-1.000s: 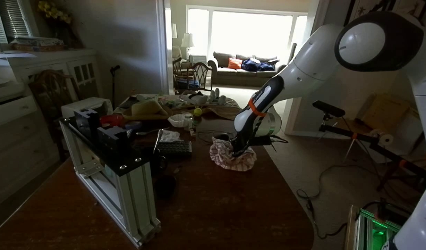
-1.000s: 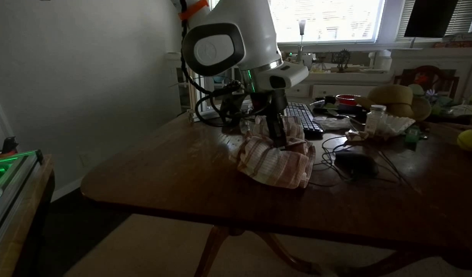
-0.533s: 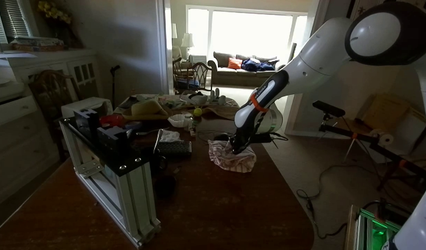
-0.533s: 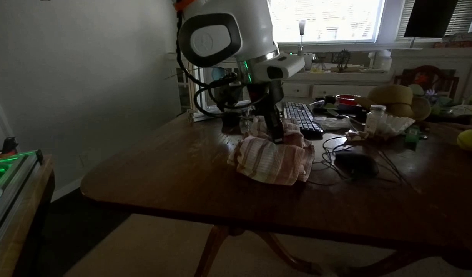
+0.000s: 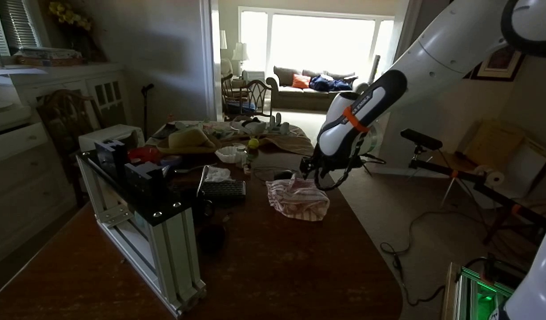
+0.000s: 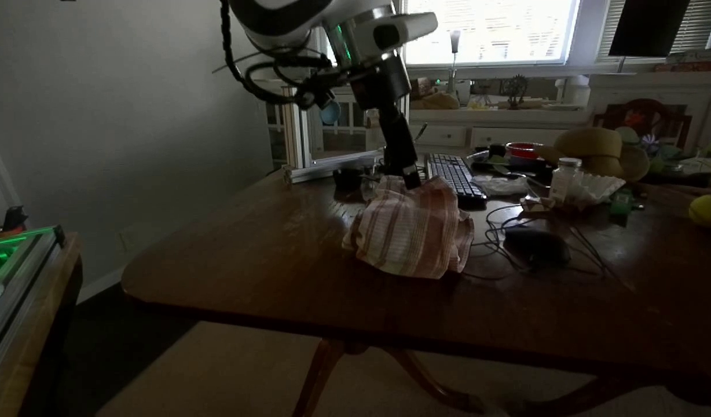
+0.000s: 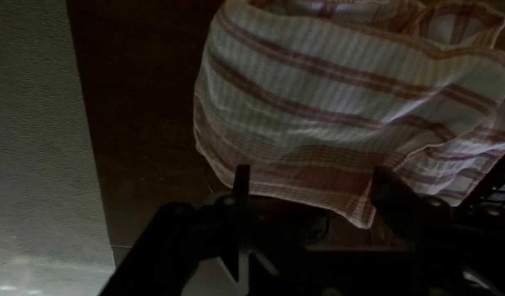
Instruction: Fold the towel once in length then once in width
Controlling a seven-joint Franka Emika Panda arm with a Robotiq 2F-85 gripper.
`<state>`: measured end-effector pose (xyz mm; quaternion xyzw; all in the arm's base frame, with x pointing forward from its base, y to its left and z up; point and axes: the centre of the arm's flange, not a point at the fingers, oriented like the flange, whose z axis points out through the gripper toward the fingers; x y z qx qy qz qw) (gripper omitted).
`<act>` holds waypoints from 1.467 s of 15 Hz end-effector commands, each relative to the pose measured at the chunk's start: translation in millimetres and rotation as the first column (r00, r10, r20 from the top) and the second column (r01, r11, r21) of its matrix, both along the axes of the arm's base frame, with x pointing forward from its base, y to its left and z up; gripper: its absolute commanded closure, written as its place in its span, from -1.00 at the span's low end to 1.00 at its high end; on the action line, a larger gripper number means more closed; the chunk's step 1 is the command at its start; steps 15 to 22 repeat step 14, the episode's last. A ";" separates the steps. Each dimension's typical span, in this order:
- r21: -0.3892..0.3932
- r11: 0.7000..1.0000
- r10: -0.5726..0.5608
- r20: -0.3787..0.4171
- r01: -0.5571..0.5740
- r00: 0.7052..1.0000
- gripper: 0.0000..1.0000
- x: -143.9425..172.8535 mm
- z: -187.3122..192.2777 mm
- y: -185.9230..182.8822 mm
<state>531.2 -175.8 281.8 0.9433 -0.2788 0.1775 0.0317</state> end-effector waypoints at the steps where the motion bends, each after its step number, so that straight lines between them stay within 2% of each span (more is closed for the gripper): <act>1: -0.003 0.996 -0.086 -0.016 0.086 0.996 -1.00 -33.5 57.5 33.5; 5: 0.054 0.981 -0.181 -0.061 0.184 0.982 -1.00 -53.0 110.7 59.9; 9: 0.051 0.959 -0.270 -0.121 0.278 0.955 -1.00 -70.6 156.6 84.6; 10: 0.040 0.973 -0.223 -0.098 0.228 0.970 -0.99 -47.3 137.7 72.9; 13: 0.039 0.967 -0.247 -0.100 0.252 0.964 -1.00 -59.0 159.5 81.8; 22: 0.039 0.966 -0.251 -0.101 0.256 0.963 -1.00 -60.2 159.0 80.5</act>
